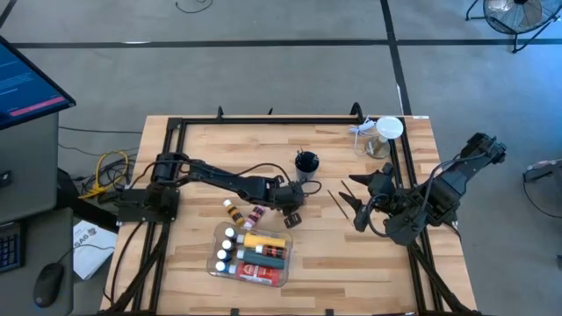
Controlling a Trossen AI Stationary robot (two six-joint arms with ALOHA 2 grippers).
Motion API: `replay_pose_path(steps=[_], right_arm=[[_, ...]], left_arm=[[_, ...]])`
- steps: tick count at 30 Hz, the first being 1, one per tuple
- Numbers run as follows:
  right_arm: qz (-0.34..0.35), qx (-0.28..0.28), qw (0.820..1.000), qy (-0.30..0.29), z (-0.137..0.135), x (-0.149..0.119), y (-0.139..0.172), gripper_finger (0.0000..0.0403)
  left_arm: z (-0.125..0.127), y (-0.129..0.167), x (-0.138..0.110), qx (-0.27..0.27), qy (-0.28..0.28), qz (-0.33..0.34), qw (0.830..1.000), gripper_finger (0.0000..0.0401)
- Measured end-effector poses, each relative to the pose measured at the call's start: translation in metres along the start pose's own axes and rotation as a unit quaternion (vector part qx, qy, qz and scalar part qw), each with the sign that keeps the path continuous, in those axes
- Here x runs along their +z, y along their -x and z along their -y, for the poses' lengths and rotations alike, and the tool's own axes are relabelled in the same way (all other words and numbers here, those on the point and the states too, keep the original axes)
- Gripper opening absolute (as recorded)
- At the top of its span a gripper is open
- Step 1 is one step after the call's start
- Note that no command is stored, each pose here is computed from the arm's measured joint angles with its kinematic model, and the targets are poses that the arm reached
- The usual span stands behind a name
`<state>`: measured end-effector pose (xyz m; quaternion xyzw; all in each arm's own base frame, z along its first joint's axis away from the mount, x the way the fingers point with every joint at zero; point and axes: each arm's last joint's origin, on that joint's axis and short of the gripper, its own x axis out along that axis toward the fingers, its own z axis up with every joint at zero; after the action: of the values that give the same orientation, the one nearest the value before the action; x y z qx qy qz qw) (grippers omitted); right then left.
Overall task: Pick & Place Paint Supplies
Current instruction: Put the small brown paint bottle into the transparent bin
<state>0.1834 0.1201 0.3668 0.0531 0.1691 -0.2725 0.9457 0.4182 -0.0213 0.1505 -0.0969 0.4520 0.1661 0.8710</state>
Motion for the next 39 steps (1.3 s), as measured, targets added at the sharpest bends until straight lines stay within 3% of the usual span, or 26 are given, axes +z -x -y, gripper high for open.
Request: replay_pose_path(steps=[7, 14, 18, 24, 30, 39], right_arm=[[0.0, 0.0, 1.0, -0.003, 0.0, 0.0, 0.0, 0.0255], [0.0, 0.001, 1.0, -0.004, 0.0, 0.0, 0.0, 0.0255], [0.0, 0.0, 1.0, -0.004, 0.0, 0.0, 0.0, 0.0255], [0.0, -0.008, 1.0, -0.007, 0.001, 0.001, -0.003, 0.0255], [0.001, -0.024, 1.0, -0.011, 0.004, 0.004, -0.01, 0.0255], [0.005, -0.036, 0.999, -0.022, 0.005, 0.006, -0.016, 0.0255]], left_arm=[[-0.002, 0.027, 0.01, 0.008, -0.009, 0.026, 1.0, 0.0064], [0.002, 0.095, 0.02, 0.011, -0.035, 0.072, 0.997, 0.0064], [0.02, 0.137, 0.011, -0.007, -0.047, 0.094, 0.994, 0.0064], [0.068, 0.173, -0.028, -0.065, -0.044, 0.069, 0.995, 0.0064], [0.11, 0.18, -0.067, -0.114, -0.073, 0.032, 0.99, 0.0064], [0.121, 0.165, -0.071, -0.169, -0.089, -0.007, 0.982, 0.0065]])
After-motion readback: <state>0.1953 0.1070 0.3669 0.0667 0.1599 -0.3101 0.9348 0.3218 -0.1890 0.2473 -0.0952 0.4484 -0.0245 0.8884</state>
